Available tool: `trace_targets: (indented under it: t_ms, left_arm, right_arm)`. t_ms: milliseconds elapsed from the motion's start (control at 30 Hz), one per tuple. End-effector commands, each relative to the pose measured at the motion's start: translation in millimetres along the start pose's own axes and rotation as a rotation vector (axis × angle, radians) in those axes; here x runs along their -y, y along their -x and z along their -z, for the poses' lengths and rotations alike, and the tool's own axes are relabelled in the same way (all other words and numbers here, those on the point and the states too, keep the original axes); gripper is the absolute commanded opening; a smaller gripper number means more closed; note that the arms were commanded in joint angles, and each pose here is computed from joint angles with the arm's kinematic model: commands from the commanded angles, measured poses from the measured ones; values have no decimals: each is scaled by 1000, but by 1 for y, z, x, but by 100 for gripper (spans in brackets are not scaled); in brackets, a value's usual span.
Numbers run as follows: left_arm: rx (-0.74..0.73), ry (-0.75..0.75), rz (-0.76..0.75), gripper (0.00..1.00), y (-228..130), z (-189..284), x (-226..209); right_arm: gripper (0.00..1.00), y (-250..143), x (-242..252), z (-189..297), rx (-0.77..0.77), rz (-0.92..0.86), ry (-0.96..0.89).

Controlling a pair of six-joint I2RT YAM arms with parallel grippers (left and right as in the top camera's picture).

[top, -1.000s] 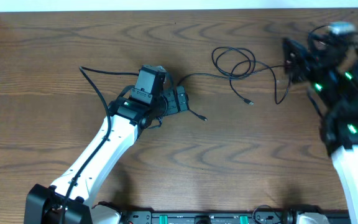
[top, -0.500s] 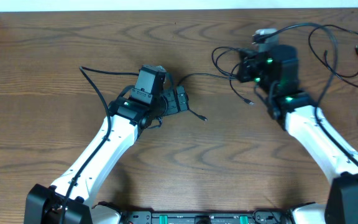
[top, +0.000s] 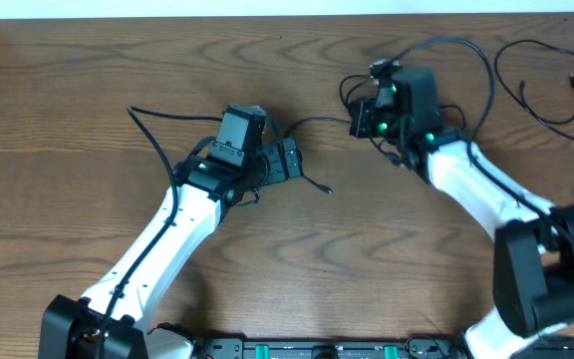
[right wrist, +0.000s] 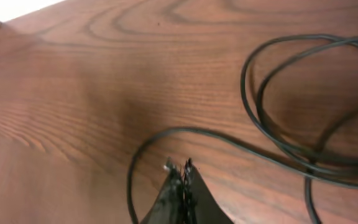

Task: Untangle cables

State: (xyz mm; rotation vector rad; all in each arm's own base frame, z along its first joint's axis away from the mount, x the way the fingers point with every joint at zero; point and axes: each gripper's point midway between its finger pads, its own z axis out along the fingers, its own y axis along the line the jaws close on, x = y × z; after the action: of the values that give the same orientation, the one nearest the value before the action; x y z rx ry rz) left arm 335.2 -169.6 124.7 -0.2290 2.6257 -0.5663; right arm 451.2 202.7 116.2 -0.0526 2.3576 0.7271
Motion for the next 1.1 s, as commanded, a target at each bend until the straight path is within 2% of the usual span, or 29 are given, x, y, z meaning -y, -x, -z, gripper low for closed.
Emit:
trace_targets:
  t_ms: [0, 233, 533, 1067]
  left_arm:
    - [2, 13, 2, 99, 1, -1, -3]
    - [2, 13, 2, 99, 1, -1, -3]
    - [2, 13, 2, 99, 1, -1, -3]
    - [2, 13, 2, 99, 1, -1, -3]
  right_arm:
    - [1, 14, -13, -6, -51, 13, 22]
    - [1, 6, 5, -30, -156, 43, -25]
    - [1, -33, 17, -61, -258, 77, -39]
    - [1, -43, 38, -98, -220, 108, -84]
